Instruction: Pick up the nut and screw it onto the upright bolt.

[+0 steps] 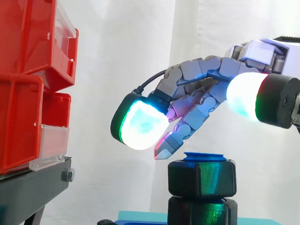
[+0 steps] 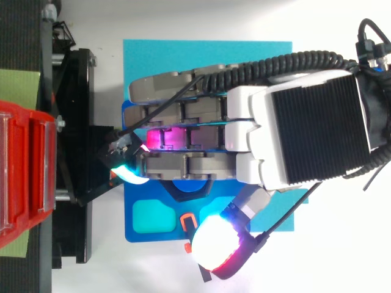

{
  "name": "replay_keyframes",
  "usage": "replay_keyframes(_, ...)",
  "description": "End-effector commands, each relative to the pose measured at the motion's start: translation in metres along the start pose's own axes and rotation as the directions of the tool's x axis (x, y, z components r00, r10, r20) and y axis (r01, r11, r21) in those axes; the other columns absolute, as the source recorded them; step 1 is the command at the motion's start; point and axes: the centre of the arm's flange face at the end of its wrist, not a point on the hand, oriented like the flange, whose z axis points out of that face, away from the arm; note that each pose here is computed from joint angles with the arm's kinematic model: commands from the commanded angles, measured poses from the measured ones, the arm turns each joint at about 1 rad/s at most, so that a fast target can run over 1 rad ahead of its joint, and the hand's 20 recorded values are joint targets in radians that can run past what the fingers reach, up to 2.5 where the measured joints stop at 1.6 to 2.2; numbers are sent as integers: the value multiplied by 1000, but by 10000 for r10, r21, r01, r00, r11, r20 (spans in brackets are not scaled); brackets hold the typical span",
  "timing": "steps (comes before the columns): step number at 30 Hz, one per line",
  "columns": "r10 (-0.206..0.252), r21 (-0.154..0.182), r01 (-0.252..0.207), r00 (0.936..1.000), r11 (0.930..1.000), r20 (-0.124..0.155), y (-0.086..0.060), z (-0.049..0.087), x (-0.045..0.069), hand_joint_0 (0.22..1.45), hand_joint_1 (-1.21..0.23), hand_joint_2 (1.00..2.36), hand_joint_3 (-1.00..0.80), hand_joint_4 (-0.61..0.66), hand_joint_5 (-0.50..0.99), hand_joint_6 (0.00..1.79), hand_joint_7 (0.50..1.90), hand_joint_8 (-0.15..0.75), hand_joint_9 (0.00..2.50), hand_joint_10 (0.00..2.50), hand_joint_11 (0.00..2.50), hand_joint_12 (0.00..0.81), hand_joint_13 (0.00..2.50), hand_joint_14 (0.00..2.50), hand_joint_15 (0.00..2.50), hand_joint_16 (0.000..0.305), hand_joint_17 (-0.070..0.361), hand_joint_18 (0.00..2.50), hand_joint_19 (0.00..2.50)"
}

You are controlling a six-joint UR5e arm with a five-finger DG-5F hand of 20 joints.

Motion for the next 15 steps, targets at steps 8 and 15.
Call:
replay_keyframes(8,-95,20,96,9997,10000,-215,-1,-2,16,502,-103,1000,-500,207,-76,502,733,216,1027,0,0,215,714,0,0,33,74,404,114)
replay_keyframes(15,247,22,-247,9996,9997,-103,-7,-5,52,503,-111,1000,-500,214,-75,502,739,222,1030,0,0,214,719,0,0,33,74,408,121)
